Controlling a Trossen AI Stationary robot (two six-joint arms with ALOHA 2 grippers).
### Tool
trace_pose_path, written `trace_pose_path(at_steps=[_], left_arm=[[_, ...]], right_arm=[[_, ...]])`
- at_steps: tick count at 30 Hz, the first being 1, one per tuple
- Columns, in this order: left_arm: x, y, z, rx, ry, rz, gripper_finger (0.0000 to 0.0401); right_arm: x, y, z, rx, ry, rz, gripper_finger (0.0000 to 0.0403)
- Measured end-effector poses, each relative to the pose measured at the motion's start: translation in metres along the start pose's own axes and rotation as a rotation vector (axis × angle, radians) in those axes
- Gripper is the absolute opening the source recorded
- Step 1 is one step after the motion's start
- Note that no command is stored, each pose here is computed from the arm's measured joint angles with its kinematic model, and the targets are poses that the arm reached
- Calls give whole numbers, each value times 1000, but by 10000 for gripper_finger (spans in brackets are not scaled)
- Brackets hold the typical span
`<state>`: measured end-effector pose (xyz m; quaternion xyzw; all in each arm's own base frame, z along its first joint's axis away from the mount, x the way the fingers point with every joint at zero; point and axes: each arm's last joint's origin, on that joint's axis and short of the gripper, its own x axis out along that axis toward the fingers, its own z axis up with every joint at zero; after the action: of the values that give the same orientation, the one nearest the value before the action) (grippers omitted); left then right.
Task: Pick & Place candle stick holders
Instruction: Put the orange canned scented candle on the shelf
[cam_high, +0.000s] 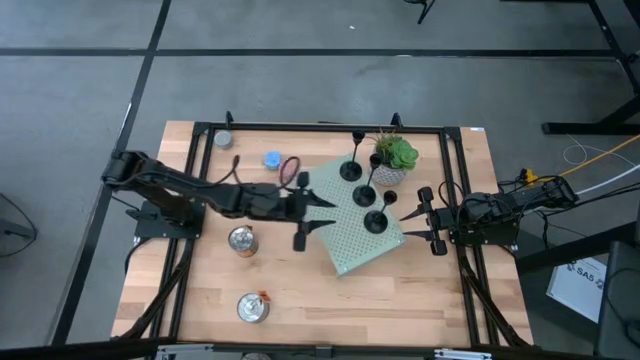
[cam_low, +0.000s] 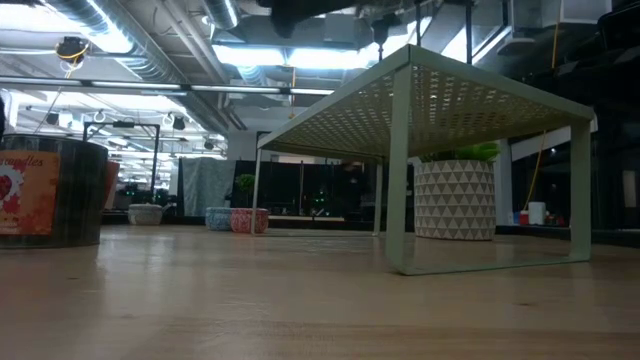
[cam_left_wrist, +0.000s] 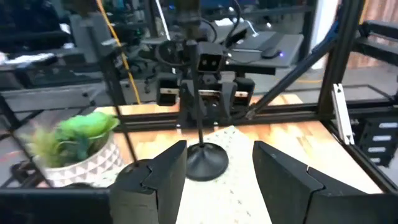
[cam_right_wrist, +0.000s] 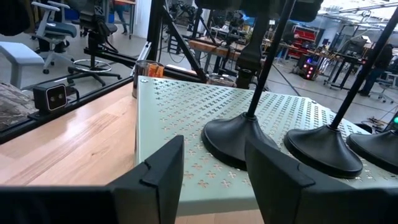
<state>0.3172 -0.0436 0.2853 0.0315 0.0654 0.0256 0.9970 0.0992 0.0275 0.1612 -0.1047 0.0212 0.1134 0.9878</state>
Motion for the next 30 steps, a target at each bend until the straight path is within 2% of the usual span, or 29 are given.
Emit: trace_pose_path(at_steps=[11, 18, 24, 30], left_arm=[[-48, -11, -13, -28, -24, 65, 180], [-55, -18, -16, -30, -9, 89, 180], [-58, -24, -25, 17, 79, 69, 180], [-68, -30, -51, -16, 79, 33, 180]], right_arm=[[0, 0, 0, 0, 0, 0, 172], [0, 0, 0, 0, 0, 0, 172], [0, 0, 0, 0, 0, 0, 172], [0, 0, 0, 0, 0, 0, 172]])
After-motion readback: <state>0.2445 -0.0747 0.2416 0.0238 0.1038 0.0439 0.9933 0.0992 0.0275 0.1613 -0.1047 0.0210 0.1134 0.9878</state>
